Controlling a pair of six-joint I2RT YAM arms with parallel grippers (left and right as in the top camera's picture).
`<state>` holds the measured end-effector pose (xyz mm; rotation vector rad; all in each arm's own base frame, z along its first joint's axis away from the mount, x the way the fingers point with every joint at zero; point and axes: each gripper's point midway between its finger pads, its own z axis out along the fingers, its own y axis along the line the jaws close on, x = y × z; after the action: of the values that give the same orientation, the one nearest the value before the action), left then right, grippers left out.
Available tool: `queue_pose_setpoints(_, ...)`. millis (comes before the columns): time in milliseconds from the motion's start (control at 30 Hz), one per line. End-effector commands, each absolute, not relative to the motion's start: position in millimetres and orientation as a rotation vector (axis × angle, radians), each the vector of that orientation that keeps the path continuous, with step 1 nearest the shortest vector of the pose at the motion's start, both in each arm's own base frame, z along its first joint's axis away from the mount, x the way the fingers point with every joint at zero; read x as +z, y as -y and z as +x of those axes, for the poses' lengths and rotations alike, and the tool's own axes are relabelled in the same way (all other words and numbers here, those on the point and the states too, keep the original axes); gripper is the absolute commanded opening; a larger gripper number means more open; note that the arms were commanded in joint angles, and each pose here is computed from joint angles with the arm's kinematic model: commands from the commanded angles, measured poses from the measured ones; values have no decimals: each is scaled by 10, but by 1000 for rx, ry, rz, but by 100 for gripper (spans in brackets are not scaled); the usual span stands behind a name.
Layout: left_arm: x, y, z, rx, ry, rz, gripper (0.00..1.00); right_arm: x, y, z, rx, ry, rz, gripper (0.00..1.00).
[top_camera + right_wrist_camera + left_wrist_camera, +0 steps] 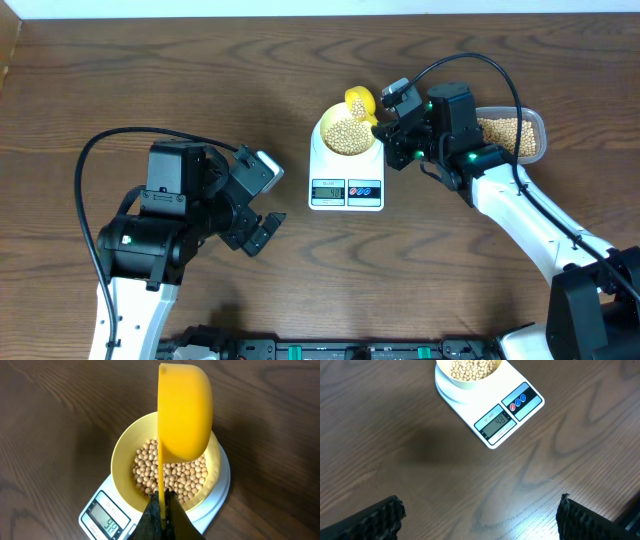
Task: Scoop item into bowl and weigh 50g on scale
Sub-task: 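Tilt the scoop with the right gripper to pour soybeans into bowl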
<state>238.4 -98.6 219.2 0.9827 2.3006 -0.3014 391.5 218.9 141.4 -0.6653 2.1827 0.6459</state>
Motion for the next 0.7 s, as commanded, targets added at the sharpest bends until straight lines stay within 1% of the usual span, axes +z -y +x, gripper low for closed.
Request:
queue_pose_setpoints(0, 2262, 974, 2414, -282, -2276, 992, 99, 1432, -2205, 3924, 632, -2169, -688, 1)
queue_pose_setpoints(400, 2262, 974, 2414, -282, -2276, 992, 99, 1433, -2206, 3923, 634, -2170, -687, 1)
queue_pose_setpoints(667, 2262, 974, 2414, -282, -2276, 992, 99, 1437, -2214, 3916, 672, -2194, -631, 1)
